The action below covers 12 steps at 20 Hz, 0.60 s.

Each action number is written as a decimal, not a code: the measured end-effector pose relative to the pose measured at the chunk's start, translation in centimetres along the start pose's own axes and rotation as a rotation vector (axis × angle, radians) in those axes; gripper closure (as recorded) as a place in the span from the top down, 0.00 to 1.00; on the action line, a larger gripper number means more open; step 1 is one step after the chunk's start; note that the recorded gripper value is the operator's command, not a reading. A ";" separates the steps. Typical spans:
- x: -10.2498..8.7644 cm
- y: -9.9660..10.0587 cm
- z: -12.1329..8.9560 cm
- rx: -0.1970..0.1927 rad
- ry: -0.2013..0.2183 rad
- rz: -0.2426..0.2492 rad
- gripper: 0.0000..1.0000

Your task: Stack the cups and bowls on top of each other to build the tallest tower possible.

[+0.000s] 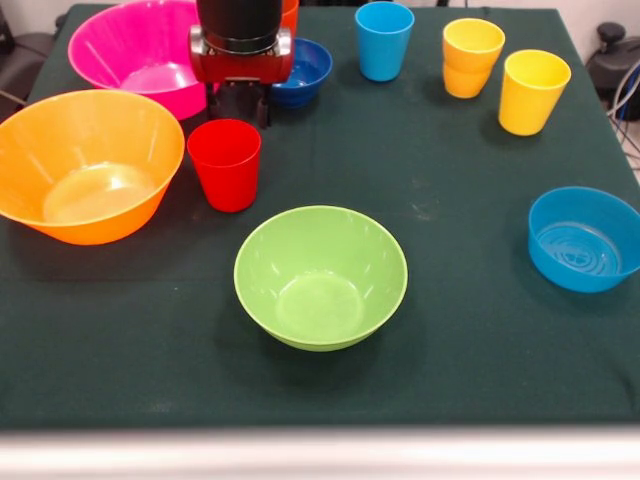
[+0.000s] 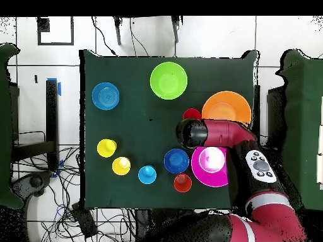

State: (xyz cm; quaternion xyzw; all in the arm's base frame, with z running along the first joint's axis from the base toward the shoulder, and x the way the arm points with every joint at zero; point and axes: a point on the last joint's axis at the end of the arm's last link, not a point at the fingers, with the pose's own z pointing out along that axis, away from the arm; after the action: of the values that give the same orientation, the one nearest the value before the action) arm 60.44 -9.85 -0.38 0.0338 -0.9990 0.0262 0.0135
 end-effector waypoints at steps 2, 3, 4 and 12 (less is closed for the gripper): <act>-0.1 -0.1 -0.2 0.002 -0.003 0.000 1.00; -0.2 -0.1 -0.3 0.004 -0.005 0.000 1.00; -0.3 -0.2 -0.5 0.006 -0.009 0.001 1.00; -1.0 -0.7 -2.0 0.021 -0.032 0.001 1.00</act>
State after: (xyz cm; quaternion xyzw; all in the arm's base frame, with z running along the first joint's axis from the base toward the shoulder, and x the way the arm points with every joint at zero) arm 61.49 -10.40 1.58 0.0337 -0.9988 0.0364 -0.0031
